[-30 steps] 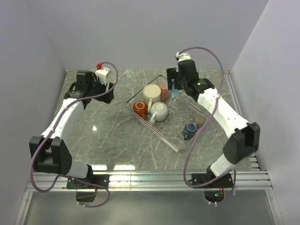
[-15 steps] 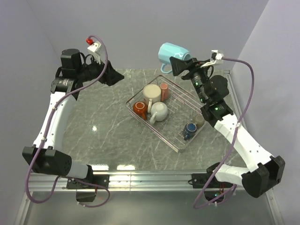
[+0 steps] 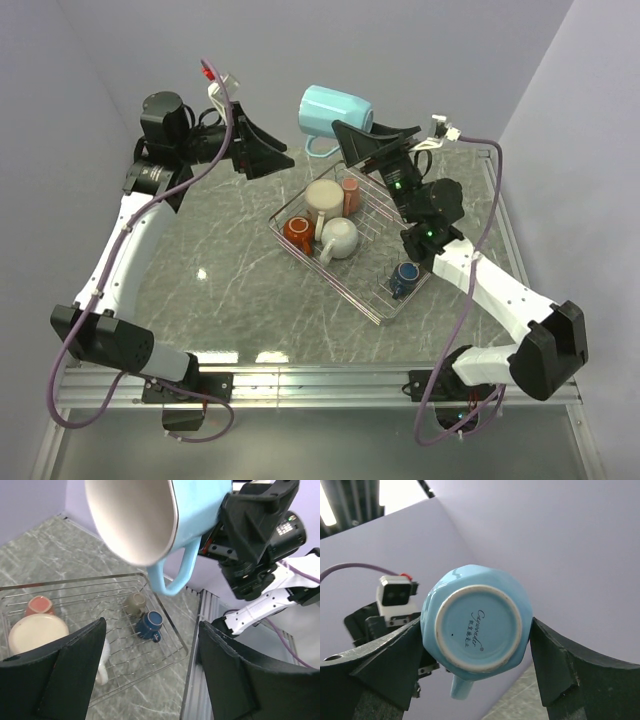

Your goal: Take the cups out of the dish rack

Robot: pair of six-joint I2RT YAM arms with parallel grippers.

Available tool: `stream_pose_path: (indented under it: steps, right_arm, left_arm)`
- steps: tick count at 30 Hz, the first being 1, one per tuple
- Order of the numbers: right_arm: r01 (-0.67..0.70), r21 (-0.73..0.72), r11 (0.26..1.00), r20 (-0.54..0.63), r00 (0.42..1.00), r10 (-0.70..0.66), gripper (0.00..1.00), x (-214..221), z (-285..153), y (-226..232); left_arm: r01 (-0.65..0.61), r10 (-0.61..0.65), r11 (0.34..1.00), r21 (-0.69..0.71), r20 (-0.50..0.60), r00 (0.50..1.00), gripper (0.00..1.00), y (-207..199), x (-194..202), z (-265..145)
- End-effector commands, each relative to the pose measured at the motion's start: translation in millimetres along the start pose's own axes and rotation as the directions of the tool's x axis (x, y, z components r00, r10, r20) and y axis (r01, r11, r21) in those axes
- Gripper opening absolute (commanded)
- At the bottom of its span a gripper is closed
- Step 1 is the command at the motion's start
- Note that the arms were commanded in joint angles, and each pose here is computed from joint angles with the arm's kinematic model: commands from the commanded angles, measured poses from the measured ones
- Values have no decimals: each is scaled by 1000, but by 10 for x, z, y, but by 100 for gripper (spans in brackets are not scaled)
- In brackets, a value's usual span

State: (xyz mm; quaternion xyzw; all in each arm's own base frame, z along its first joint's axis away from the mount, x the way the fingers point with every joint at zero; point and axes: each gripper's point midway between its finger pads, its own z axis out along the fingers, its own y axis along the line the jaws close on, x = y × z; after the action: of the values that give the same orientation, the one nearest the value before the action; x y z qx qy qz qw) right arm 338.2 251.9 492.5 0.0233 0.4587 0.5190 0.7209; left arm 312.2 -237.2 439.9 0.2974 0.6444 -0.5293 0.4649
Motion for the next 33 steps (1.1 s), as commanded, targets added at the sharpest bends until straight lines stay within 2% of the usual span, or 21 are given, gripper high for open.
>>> stream_pose_path:
  steps: [1,10,19,25,27,33]
  right_arm:
    - [-54,-185,981,166,982,85,0,-511,72,536]
    - [-138,-241,961,156,972,178,0,-434,124,600]
    - [-238,-253,938,229,927,297,0,-543,81,544]
    - [-241,-271,932,266,912,313,0,-586,93,594]
    - [-239,-281,929,261,913,314,0,-594,79,627]
    - [-201,-239,950,249,933,261,0,-577,22,598]
  left_arm:
    - [-49,47,995,84,29,998,80,-232,-210,4]
    - [-60,59,992,111,16,998,76,-212,-219,92]
    - [-94,93,993,70,9,996,78,-114,-223,94]
    - [-67,66,989,129,13,998,76,-206,-285,113]
    - [-103,103,983,150,4,995,71,-291,-316,60]
    - [-284,281,952,112,37,959,71,-507,-481,-270]
